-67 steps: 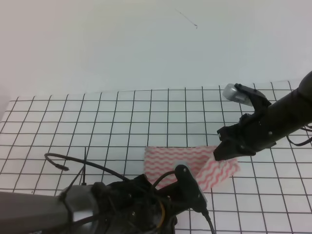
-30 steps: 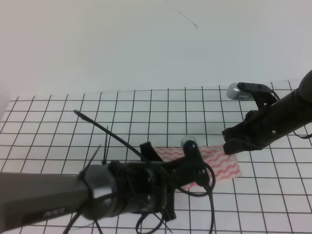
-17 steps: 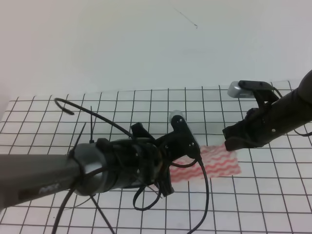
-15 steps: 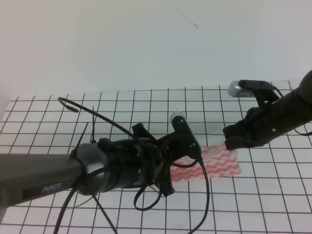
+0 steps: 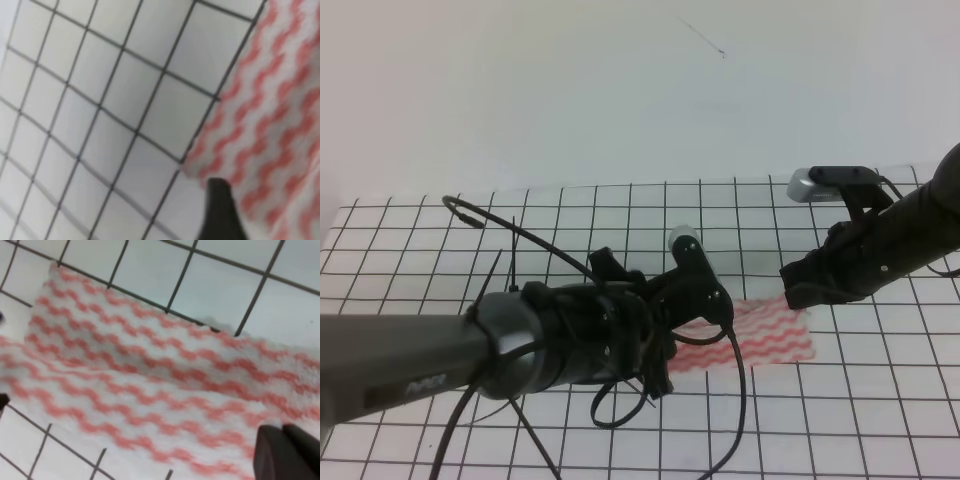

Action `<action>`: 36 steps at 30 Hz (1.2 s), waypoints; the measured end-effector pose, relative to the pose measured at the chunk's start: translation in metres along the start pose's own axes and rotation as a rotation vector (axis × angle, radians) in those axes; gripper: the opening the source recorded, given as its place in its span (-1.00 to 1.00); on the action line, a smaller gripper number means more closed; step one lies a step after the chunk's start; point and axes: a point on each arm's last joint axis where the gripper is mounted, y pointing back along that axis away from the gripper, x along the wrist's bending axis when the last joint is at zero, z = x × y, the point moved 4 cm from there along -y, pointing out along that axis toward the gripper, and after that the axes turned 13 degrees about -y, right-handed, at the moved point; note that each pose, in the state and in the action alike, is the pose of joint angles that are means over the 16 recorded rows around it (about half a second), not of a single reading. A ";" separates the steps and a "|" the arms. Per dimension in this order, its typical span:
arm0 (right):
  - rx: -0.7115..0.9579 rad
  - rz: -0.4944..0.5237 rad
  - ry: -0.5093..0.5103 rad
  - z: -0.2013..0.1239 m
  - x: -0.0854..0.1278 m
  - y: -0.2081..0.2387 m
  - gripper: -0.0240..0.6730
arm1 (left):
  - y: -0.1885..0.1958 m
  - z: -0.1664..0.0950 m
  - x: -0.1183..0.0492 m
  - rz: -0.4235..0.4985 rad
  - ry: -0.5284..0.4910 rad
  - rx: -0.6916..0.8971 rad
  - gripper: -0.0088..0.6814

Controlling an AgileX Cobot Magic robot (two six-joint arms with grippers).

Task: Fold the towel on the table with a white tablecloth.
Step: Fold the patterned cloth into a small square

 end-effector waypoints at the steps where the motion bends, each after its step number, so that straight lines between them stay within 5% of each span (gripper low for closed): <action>1: -0.001 -0.001 0.000 0.000 0.000 0.000 -0.93 | 0.002 -0.001 0.002 0.013 -0.002 0.006 -0.06; 6: -0.007 -0.003 -0.007 0.001 0.000 0.000 -0.93 | 0.012 -0.004 0.018 0.093 -0.010 0.033 0.27; 10: -0.015 -0.006 -0.015 0.002 -0.001 0.000 -0.93 | 0.024 -0.006 0.032 0.167 -0.003 0.052 0.28; 25: -0.027 -0.010 -0.051 0.004 -0.001 0.000 -0.79 | 0.116 -0.015 0.077 0.319 0.262 -0.032 -0.81; 30: -0.055 -0.014 -0.041 0.008 0.000 0.004 -0.60 | 0.156 -0.029 0.080 0.327 0.366 -0.093 -0.95; 36: -0.051 -0.002 0.084 0.011 0.005 0.010 -0.39 | 0.192 -0.054 0.069 0.312 0.450 -0.147 -0.97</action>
